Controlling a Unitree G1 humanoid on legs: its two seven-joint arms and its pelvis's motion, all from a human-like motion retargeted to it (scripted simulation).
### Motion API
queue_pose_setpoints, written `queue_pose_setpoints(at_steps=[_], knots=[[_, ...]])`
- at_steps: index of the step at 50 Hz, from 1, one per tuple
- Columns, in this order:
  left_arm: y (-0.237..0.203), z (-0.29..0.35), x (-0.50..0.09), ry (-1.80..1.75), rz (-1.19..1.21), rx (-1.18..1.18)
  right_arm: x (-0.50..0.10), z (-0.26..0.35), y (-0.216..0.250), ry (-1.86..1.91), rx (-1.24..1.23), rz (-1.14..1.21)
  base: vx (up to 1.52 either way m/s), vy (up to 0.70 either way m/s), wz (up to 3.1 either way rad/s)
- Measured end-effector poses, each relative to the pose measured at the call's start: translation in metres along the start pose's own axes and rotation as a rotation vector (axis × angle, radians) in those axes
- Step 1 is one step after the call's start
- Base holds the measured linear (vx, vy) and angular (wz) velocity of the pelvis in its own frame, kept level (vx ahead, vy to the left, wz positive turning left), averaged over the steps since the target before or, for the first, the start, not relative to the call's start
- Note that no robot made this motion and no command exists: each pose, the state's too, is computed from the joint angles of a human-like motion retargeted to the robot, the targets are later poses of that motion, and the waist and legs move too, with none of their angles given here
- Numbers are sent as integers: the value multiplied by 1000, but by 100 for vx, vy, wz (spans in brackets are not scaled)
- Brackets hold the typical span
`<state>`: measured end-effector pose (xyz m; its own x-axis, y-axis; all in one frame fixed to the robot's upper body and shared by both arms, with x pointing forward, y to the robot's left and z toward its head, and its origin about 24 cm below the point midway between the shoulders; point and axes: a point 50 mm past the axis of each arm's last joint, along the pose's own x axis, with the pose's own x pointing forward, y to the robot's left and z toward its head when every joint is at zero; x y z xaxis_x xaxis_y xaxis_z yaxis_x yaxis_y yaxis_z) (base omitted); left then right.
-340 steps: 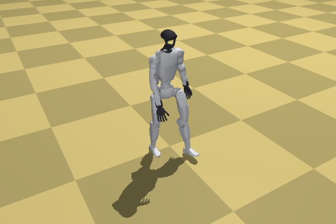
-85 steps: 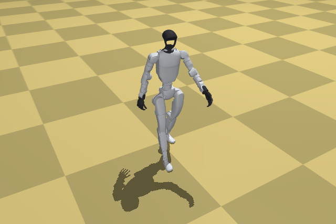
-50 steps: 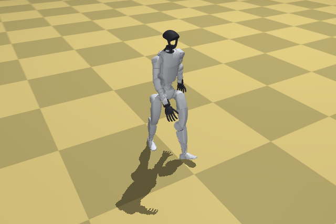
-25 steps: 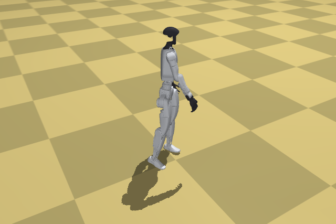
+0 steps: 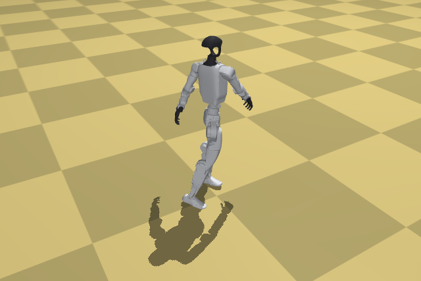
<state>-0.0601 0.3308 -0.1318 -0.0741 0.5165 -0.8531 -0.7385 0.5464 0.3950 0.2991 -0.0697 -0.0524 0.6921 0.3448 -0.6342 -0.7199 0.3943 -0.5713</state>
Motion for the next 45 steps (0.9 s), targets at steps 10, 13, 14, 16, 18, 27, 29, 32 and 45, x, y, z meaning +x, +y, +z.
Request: queue_pose_setpoints(at_steps=[10,13,14,16,18,27,29,32,45], knots=[[-19,-16,-2,72,-137,-14,1,24,25,-64,-159,193,4,-10,48],[-28,-15,-3,66,-185,-13,1,27,32,-74,-187,234,2,-9,7],[-31,-14,-3,62,-199,-11,1,27,34,-75,-198,244,2,-9,-12],[-35,-12,-4,51,-221,-4,1,27,38,-76,-222,258,2,-9,-28],[-38,-10,-4,37,-235,9,0,26,41,-74,-246,267,2,-9,-49],[-37,6,-4,-29,-219,73,-6,-6,42,-8,-222,219,1,-8,-87],[-35,11,-3,-43,-207,78,-9,-22,39,33,-152,180,0,-9,-115],[-32,19,-2,-65,-182,81,-16,-50,33,115,-8,98,-1,-10,-126],[2,47,1,-78,-34,-69,-77,-175,2,515,512,-306,1,-16,-173]])
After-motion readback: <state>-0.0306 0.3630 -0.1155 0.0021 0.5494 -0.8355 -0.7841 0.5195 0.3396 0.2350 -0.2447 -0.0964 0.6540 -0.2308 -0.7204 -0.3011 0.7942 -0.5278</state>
